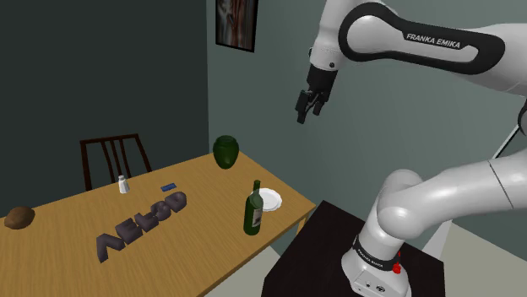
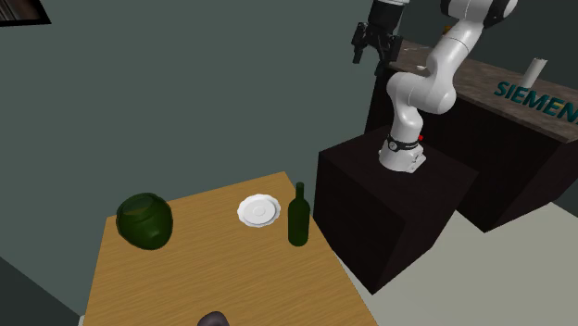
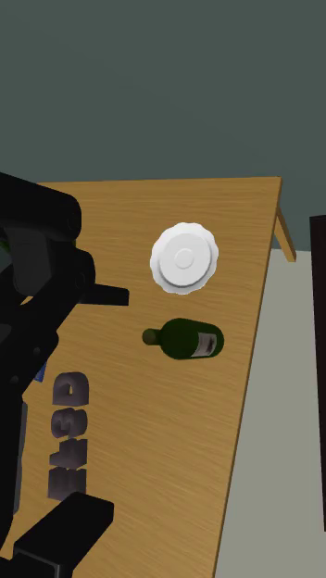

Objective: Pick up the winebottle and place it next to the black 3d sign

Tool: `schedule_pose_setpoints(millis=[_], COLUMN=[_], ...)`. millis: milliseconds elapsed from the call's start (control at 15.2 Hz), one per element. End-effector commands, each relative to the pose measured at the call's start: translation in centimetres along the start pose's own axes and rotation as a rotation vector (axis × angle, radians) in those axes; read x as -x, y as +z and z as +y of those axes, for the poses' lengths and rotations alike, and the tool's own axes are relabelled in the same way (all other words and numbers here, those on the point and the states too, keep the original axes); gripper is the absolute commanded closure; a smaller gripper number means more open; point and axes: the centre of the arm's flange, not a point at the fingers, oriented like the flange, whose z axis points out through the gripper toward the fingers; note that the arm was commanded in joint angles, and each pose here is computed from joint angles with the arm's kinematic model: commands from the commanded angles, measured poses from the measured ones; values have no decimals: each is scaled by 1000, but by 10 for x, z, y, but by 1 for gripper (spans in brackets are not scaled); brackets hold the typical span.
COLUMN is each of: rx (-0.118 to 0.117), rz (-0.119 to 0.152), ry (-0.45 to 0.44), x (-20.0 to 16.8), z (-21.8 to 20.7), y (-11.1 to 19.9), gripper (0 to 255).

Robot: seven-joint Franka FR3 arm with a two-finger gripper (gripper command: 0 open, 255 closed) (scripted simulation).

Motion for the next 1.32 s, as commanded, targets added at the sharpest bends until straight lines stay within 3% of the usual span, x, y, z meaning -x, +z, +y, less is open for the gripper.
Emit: schedule_pose_setpoints(millis=[0, 1254], rx=[0, -56], rz=[0, -18], ry=[0, -12], x=[0, -86], z=[0, 7], y=[0, 237], gripper=[0, 0])
